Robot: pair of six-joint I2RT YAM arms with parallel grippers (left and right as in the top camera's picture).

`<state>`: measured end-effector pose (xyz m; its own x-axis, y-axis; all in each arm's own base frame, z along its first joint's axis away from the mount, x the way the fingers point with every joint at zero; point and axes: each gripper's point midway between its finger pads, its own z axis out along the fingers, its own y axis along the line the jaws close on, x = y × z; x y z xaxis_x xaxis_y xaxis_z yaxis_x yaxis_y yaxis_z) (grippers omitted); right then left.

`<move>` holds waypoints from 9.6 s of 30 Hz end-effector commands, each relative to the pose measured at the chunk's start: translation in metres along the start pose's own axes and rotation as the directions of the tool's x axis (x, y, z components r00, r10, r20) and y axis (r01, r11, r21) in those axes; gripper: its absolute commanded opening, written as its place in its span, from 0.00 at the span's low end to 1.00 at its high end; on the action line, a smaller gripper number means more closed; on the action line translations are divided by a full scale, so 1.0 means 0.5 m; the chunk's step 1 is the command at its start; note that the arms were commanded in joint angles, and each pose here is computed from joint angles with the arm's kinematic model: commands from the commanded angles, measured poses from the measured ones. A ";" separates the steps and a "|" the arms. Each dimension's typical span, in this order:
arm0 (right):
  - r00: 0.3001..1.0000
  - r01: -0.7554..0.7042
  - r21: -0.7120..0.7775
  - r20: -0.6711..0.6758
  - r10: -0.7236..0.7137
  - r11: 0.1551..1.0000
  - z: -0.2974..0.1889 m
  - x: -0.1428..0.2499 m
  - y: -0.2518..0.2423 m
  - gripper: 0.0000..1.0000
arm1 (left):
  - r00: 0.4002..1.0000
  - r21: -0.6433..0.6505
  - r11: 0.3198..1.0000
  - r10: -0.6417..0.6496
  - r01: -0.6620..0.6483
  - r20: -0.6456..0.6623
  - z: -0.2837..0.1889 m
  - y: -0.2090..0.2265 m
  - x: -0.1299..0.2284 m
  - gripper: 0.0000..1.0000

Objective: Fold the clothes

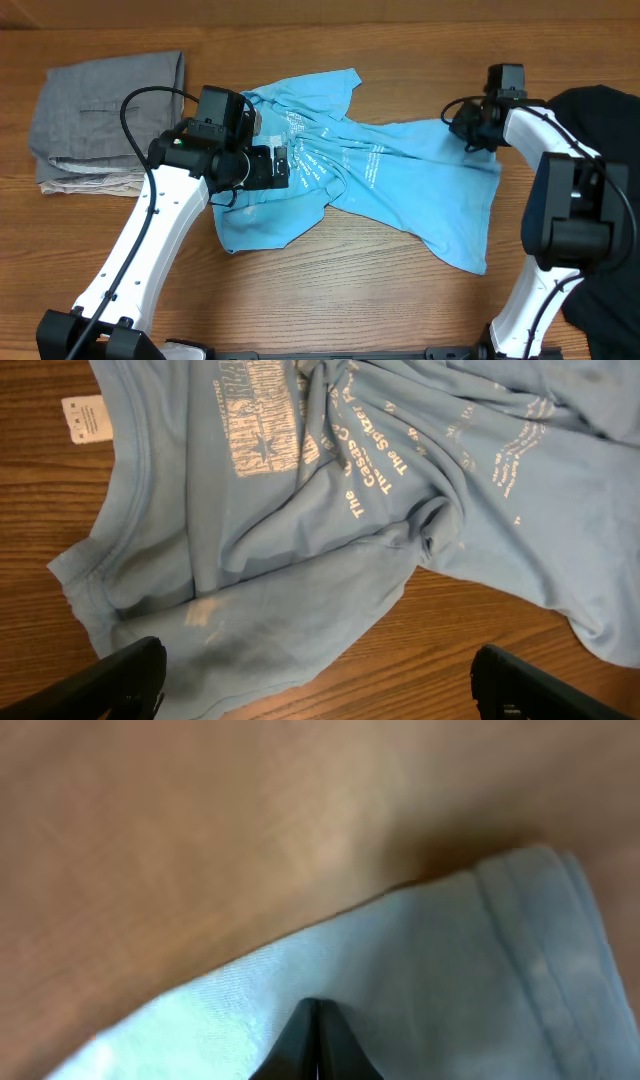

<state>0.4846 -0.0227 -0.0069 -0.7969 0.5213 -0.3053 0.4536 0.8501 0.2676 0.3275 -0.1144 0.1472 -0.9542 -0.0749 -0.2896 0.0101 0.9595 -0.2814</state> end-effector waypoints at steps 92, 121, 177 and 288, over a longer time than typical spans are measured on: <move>0.727 -0.617 0.264 -0.169 0.665 0.741 -0.212 0.334 -0.362 0.74 | 1.000 0.004 1.000 0.009 -0.009 -0.008 0.004 -0.002 0.002 1.00; 0.758 -0.582 0.241 -0.187 0.625 0.777 -0.204 0.332 -0.334 0.04 | 1.000 0.004 1.000 0.009 -0.009 -0.008 0.004 -0.002 0.002 1.00; 0.761 -0.579 0.247 -0.177 0.624 0.777 -0.204 0.330 -0.338 0.04 | 0.948 -0.170 0.969 -0.217 0.180 -0.234 0.154 0.181 0.231 0.72; 0.921 -0.305 -0.089 0.227 0.318 0.948 -0.884 0.082 -0.086 0.04 | 0.824 0.088 0.996 -0.054 0.006 0.565 -0.575 -0.052 -0.057 0.04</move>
<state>0.2640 -0.0732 0.3327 -0.5268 0.7968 -0.2959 0.6936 0.6042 0.3923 0.2882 -0.0625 0.3741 -0.7304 -0.2379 -0.6403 -0.0110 0.9414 -0.3372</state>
